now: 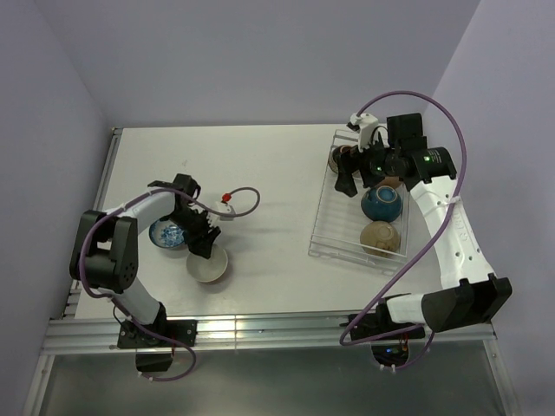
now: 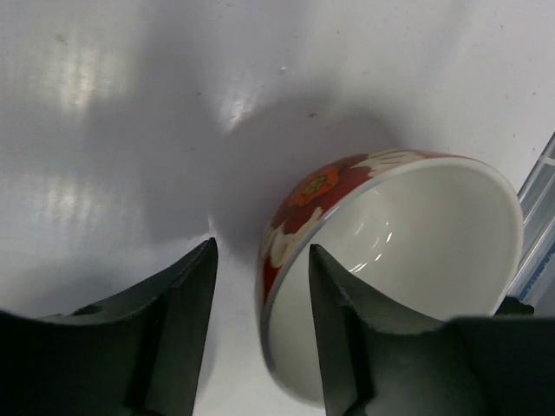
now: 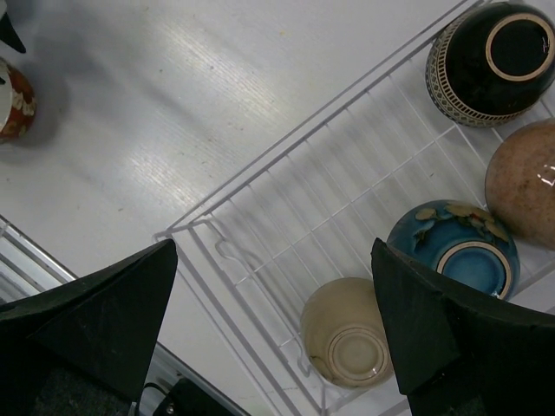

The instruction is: Load the bowls into the dish rack

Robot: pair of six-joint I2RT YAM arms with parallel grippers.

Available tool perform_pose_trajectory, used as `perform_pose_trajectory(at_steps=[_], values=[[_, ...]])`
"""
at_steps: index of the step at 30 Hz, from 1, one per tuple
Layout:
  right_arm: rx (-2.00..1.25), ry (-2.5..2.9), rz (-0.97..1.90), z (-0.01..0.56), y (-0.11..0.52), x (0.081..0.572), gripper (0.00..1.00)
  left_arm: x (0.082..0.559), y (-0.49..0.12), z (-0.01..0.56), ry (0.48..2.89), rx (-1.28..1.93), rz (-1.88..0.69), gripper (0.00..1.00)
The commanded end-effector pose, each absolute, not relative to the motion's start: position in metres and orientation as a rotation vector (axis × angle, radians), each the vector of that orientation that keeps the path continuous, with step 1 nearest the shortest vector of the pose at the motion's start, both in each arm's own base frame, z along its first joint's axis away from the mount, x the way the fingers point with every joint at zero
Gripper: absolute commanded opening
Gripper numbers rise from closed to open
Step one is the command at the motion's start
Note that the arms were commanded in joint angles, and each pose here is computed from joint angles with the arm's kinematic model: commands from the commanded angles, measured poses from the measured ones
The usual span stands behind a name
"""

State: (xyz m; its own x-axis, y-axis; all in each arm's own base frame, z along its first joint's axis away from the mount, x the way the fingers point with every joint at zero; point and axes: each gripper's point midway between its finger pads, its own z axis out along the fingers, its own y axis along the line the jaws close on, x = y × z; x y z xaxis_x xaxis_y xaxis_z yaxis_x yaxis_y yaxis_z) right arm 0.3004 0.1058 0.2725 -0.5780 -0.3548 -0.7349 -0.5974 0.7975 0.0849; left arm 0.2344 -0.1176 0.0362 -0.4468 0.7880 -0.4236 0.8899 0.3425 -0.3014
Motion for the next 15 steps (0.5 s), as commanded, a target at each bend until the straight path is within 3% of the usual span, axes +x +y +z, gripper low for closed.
perform_pose_trajectory(at_steps=[1,4,7,8,11,15], values=[[-0.669,2.208,0.48,0.289,0.108,0.301,1.0,0.231,-0.123,0.032,2.346,1.59,-0.719,0.51],[-0.641,2.215,0.5,0.289,0.105,0.302,1.0,0.23,-0.125,0.029,2.34,1.613,-0.688,0.44],[-0.623,2.215,0.5,0.289,0.102,0.303,1.0,0.233,-0.131,0.032,2.326,1.607,-0.694,0.26],[-0.623,2.213,0.506,0.289,0.101,0.302,1.0,0.233,-0.133,0.034,2.32,1.601,-0.704,0.15],[-0.604,2.21,0.528,0.292,0.1,0.302,1.0,0.241,-0.147,0.05,2.281,1.534,-0.742,0.02],[-0.56,2.176,0.531,0.293,0.096,0.307,1.0,0.264,-0.173,0.09,2.183,1.483,-0.699,0.01]])
